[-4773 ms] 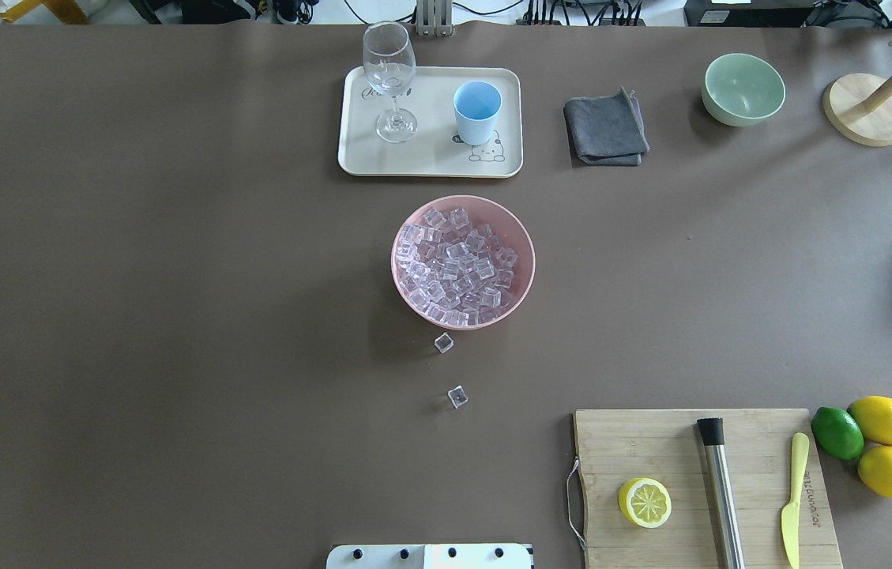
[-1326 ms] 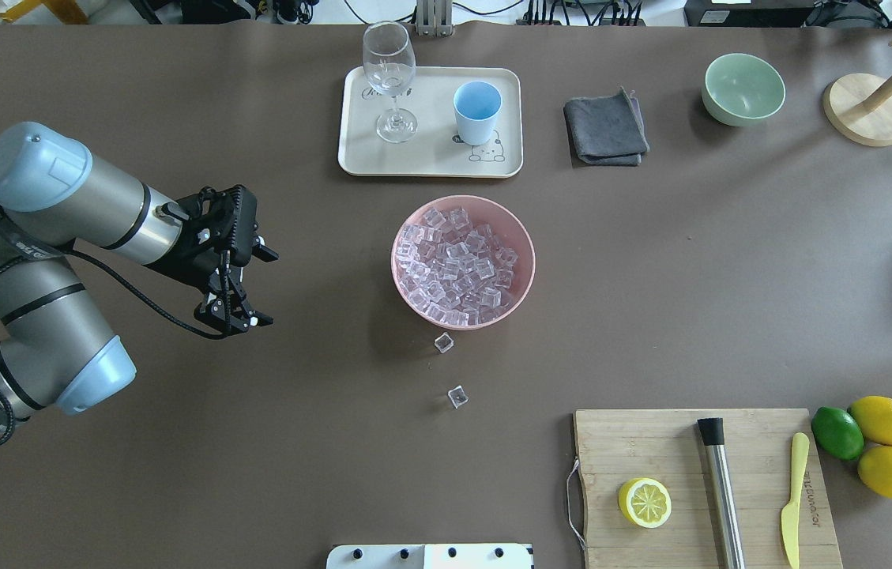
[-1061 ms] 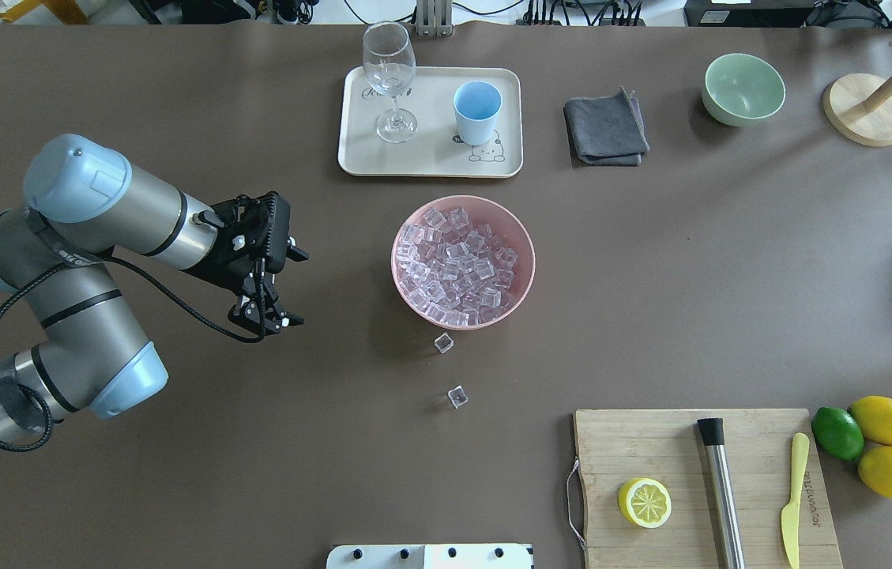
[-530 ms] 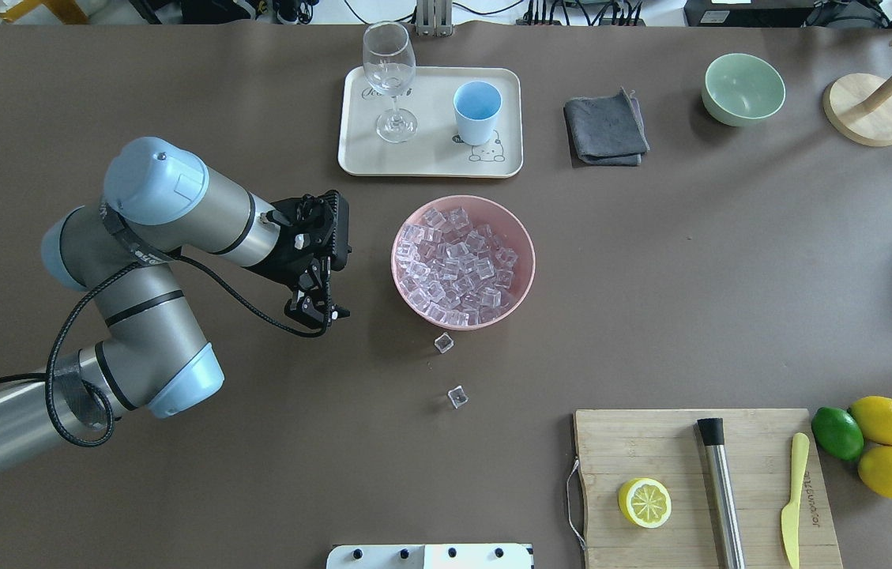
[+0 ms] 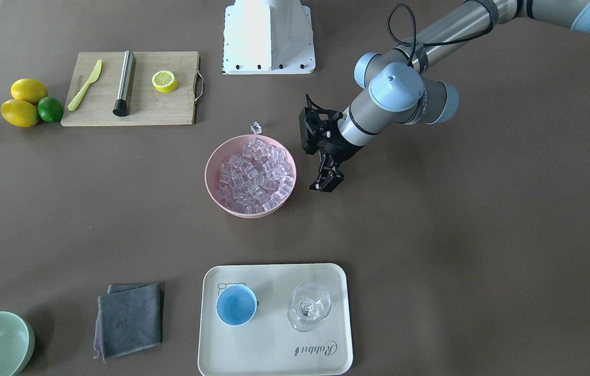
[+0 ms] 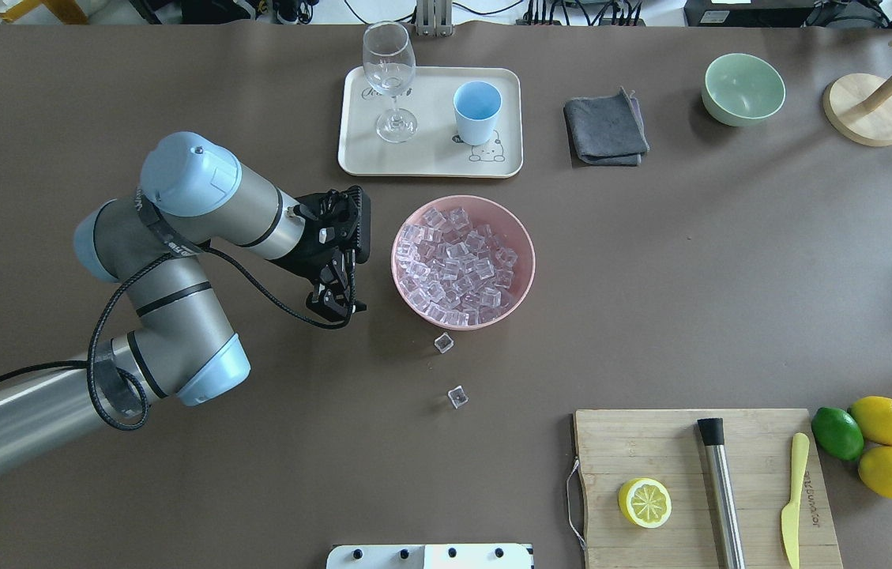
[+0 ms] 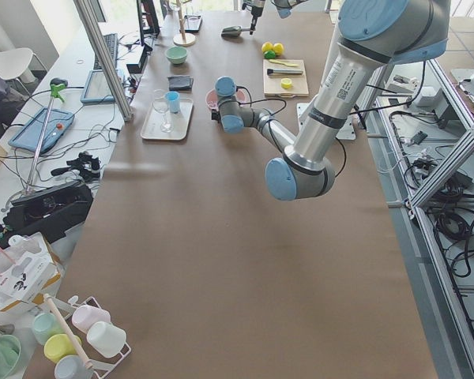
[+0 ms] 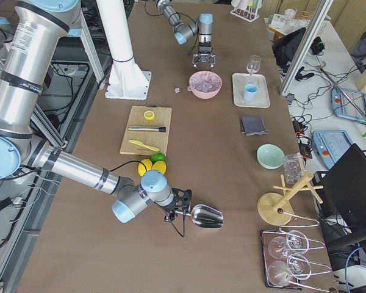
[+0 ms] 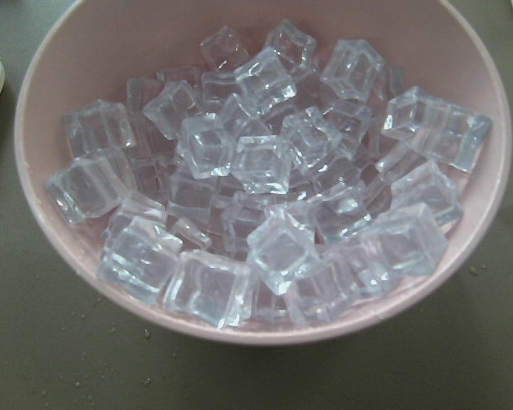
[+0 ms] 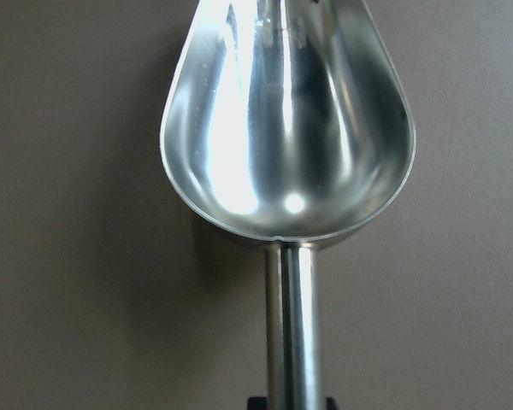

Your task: Put ice in cup with scoop

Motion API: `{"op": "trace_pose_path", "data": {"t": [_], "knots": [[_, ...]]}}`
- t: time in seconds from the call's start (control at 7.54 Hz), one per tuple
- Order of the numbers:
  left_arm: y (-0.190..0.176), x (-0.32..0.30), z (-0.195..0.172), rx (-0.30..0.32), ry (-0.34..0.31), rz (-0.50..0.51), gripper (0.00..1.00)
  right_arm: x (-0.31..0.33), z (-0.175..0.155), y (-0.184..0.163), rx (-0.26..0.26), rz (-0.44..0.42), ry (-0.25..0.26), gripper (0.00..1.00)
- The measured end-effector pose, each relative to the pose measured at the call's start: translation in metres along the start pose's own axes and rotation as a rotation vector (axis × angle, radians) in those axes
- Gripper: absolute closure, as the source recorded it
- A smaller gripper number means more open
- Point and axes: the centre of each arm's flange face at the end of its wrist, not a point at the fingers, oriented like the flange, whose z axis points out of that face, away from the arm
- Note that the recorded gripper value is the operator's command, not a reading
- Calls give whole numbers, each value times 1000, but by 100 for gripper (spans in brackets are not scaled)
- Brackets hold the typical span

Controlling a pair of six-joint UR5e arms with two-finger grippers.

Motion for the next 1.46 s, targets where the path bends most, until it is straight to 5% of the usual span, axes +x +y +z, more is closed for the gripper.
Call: {"op": "trace_pose_path", "data": {"t": [0.53, 1.06, 1.46], "knots": [[-15, -12, 17, -12, 4, -106, 1, -43, -25, -13, -17, -129, -97, 100], [-21, 9, 29, 26, 26, -96, 1, -127, -84, -69, -22, -285, -99, 100], [-20, 21, 35, 60, 13, -122, 1, -173, -139, -102, -31, -306, -157, 100]]}}
